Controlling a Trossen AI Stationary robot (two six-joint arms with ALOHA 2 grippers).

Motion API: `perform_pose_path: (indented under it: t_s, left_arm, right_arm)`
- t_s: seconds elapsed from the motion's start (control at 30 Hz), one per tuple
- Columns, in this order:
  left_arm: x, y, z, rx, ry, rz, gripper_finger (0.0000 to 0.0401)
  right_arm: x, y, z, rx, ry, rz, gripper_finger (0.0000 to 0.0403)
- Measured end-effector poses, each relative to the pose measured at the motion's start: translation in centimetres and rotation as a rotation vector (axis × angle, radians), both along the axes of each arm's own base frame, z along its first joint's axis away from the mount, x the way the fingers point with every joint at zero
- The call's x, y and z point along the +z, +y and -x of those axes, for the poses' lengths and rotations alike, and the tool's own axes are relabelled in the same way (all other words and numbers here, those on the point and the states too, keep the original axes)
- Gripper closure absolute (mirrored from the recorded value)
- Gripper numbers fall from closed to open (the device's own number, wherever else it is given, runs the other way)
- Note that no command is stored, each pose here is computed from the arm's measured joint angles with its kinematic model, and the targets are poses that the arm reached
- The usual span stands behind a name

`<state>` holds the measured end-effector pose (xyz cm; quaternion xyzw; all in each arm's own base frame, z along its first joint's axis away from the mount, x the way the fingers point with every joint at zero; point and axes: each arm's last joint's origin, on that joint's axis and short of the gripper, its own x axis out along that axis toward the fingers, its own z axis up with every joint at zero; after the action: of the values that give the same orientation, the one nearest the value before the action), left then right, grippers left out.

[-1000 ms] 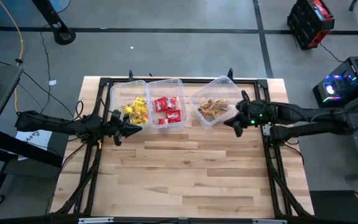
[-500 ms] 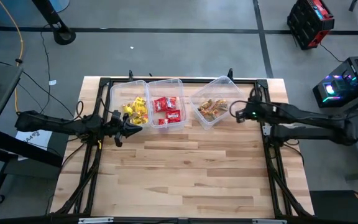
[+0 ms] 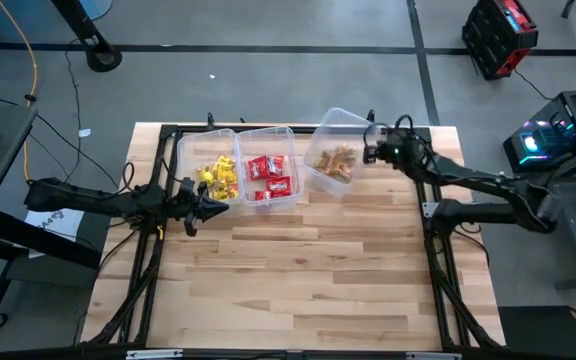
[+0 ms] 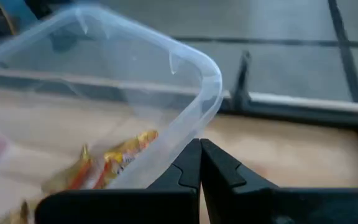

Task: Sort candy
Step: Adjust the transparent bins

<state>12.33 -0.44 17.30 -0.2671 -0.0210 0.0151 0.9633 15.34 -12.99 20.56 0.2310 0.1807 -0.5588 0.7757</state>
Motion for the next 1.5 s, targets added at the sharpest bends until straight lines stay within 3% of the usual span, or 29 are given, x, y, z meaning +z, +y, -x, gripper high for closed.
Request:
perform_pose_path:
  t_s: [0.2,0.5,0.87,1.23,1.5]
  left_arm:
    - [-0.2,0.0,0.0,0.001,0.018,-0.001,0.0401]
    - [-0.2,0.0,0.0,0.002,0.019,-0.001,0.0401]
    - [-0.5,0.0,0.0,0.003,0.058,-0.005,0.0401]
    - [-0.6,0.0,0.0,0.002,0.058,-0.005,0.0401]
    - [-0.6,-0.1,0.0,-0.027,0.058,0.001,0.0401]
  right_arm:
    - [-1.4,-3.5,-1.4,0.106,-0.109,0.008,0.0403]
    - [-2.6,-7.3,-2.9,0.131,-0.182,0.079,0.0403]
    - [-0.3,-11.4,-5.9,0.489,-0.192,0.035,0.0403]
    - [-0.8,-10.5,-5.4,0.509,-0.067,-0.201,0.0403]
    - [-0.9,-7.3,-4.7,0.529,-0.086,-0.289,0.0403]
